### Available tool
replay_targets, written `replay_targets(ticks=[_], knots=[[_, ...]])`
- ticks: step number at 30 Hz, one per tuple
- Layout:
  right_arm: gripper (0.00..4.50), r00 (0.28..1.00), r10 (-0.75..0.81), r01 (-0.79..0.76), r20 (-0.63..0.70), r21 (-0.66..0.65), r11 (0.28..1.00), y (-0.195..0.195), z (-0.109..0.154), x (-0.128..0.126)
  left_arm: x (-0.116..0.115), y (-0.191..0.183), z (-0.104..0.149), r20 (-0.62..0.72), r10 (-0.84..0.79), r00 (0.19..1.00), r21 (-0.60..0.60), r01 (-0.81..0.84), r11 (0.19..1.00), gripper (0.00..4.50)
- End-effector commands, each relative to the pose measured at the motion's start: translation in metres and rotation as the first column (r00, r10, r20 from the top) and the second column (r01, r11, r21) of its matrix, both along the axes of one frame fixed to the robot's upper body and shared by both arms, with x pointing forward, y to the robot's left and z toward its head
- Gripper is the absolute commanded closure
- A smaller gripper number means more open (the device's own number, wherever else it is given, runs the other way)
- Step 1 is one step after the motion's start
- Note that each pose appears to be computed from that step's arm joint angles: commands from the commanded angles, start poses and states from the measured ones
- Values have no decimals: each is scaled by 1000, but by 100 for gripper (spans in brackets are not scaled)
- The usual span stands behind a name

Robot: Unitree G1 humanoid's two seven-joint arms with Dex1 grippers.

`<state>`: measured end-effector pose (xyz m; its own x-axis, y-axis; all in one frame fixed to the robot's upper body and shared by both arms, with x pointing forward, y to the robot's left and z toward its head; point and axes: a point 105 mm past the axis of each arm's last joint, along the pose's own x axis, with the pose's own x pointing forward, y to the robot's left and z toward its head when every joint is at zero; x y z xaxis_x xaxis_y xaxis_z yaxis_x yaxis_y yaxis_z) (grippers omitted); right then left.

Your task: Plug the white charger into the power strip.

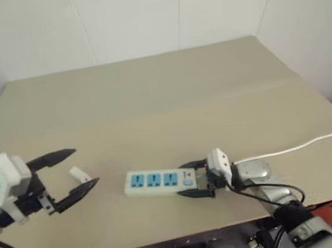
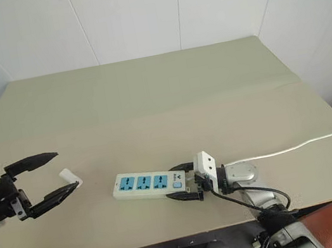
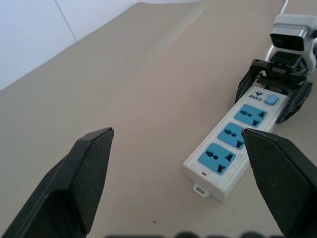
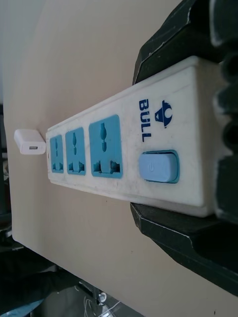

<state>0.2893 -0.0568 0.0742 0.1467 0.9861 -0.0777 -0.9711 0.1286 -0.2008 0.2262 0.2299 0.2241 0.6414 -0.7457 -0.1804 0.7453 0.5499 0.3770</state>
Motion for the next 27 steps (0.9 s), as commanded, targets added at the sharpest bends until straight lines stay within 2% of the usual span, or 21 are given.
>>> replay_targets(ticks=[1, 5, 10, 15, 20, 23, 27], knots=[[108, 997, 76, -76, 5, -45, 996, 8, -11, -2, 3, 1, 8, -4, -64, 998, 23, 64, 998, 0], [108, 994, 112, -112, 3, -69, 991, 14, -17, 2, 13, 6, 13, -10, -99, 995, 48, 99, 994, 0], [108, 994, 112, -112, -1, -60, 992, 18, -20, 3, 15, 6, 17, -2, -113, 994, 19, 113, 993, 0], [108, 993, 121, -121, -9, -66, 990, 18, -27, -1, 20, 19, 29, 22, -59, 998, 4, 59, 998, 0], [108, 992, 129, -129, -9, -56, 990, 25, -26, 0, 35, 49, 52, -22, -7, 1000, 216, 12, 976, 0], [108, 991, 134, -134, -14, -50, 990, 29, -27, 1, 36, 56, 64, -67, -86, 994, 409, 106, 907, 0], [108, 989, 148, -149, -18, -48, 988, 32, -28, -1, 45, 58, 66, -82, -191, 978, 628, 199, 752, 0]])
